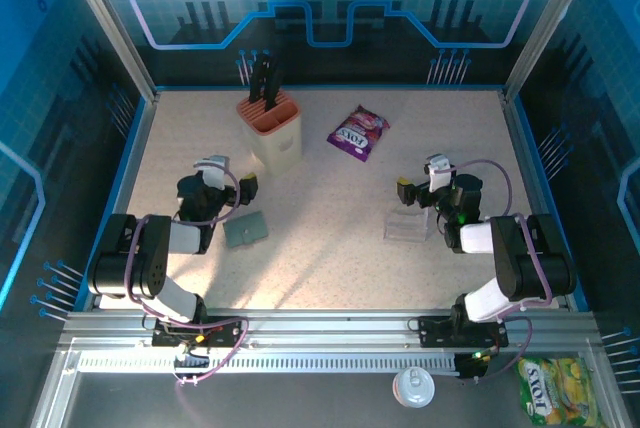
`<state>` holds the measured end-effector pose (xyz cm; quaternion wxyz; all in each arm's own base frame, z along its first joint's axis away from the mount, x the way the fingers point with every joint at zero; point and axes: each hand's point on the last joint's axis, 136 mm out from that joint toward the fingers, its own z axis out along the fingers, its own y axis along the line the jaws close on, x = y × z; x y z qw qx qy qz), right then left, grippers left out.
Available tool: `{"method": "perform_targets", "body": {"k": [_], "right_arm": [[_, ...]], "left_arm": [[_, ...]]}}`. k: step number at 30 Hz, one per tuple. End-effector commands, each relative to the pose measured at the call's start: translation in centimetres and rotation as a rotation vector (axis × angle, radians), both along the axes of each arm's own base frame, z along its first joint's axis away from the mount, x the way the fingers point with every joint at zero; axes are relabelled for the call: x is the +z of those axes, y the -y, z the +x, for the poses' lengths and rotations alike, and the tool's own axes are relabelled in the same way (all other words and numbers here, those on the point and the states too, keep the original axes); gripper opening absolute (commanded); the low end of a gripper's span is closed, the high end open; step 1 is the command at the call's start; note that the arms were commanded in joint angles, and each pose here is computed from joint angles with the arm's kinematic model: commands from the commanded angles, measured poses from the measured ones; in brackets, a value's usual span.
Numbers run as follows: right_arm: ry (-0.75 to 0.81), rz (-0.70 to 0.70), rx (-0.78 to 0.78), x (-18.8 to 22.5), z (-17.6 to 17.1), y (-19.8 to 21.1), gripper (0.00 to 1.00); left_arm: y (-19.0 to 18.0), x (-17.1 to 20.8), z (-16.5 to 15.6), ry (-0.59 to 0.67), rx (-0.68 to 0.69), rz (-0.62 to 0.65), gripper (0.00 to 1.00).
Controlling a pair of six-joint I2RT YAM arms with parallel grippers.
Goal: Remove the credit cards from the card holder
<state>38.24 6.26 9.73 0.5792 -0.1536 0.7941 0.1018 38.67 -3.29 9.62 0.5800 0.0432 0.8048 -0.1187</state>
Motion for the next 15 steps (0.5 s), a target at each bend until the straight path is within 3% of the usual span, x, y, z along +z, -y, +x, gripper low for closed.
{"method": "perform_targets", "body": {"k": [1,10,15], "right_arm": [[0.013,0.012,-0.001,0.5,0.5,0.2,1.0],[0.014,-0.008,-0.06,0.7,0.7,0.8,1.0],[0.032,-0.027,-0.088,2.0,0.3,1.0,1.0]], "left_arm": [[-0.5,0.3,0.5,0.005,0.015,-0.005,0.99],[-0.6,0.3,0.5,0.004,0.024,-0.003,0.99],[-1.6,2.3,0.5,-0.022,0.103,0.013,0.99]]}}
